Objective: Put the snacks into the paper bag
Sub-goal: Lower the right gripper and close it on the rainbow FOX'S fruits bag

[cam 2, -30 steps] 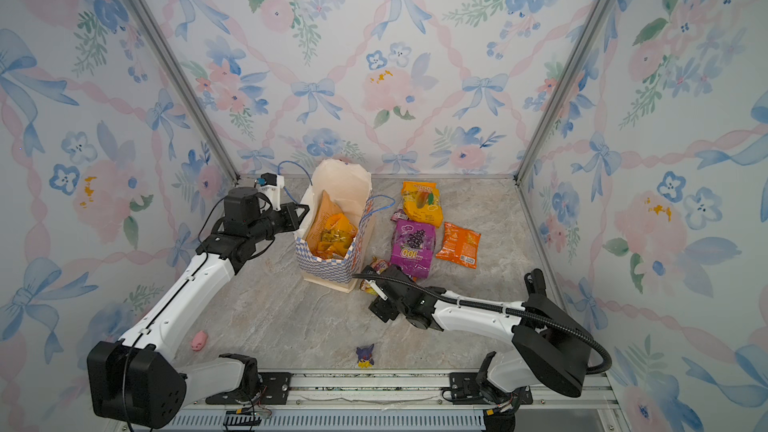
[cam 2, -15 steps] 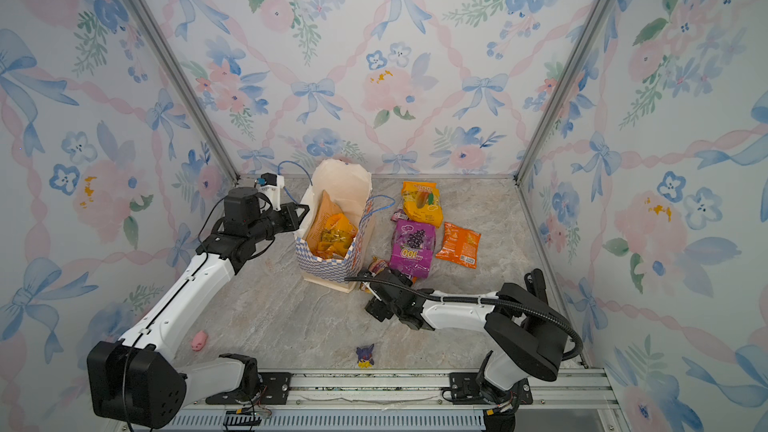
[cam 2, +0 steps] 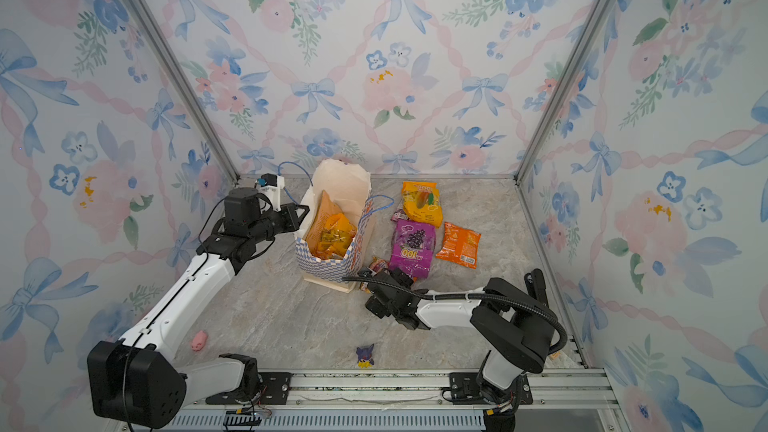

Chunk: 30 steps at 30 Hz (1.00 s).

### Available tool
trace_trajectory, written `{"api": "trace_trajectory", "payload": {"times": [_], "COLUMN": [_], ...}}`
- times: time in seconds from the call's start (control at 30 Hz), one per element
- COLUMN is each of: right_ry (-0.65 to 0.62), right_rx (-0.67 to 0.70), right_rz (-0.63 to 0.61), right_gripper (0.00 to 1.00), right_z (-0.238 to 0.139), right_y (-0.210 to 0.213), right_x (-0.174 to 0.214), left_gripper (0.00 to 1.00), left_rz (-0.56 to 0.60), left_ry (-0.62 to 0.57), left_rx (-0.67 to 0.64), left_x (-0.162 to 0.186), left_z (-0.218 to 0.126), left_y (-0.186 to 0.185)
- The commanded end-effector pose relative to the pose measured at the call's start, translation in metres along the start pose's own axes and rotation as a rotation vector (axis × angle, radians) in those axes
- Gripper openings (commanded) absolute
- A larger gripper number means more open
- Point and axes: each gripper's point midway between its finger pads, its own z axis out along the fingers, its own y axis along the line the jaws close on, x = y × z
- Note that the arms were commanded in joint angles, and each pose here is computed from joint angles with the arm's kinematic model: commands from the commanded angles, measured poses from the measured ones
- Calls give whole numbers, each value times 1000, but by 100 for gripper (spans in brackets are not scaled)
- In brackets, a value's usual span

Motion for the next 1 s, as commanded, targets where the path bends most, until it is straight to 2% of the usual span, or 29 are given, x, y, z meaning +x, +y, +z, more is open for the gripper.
{"api": "trace_trajectory", "payload": {"times": [0.0,0.13,0.3,0.57,0.73,0.97], "right_ry": [-4,13,24,35,2,-24], "right_rx": [49,57,49,31,5,-47], "right_rz": [5,-7,4,25,69,144], "right_gripper": [99,94,76,55,42,28], "right_z": [4,9,7,5,-4,-15], "right_y": [-6,-5,-5,-5,-11,-22], "right_x": [-5,1,-1,-2,-17,-25], "left_gripper": [8,8,8,8,8,8], "left_rz": [-10,-11,-9,-7,-7,-11], "left_ry": [3,4,0,-3,-3,-6], "left_rx": [12,12,14,18,18,17], "left_x": [1,1,0,-2,-2,-2], "left_z": [0,1,0,0,0,-1], "left_y": [0,1,0,-2,-2,-2]}}
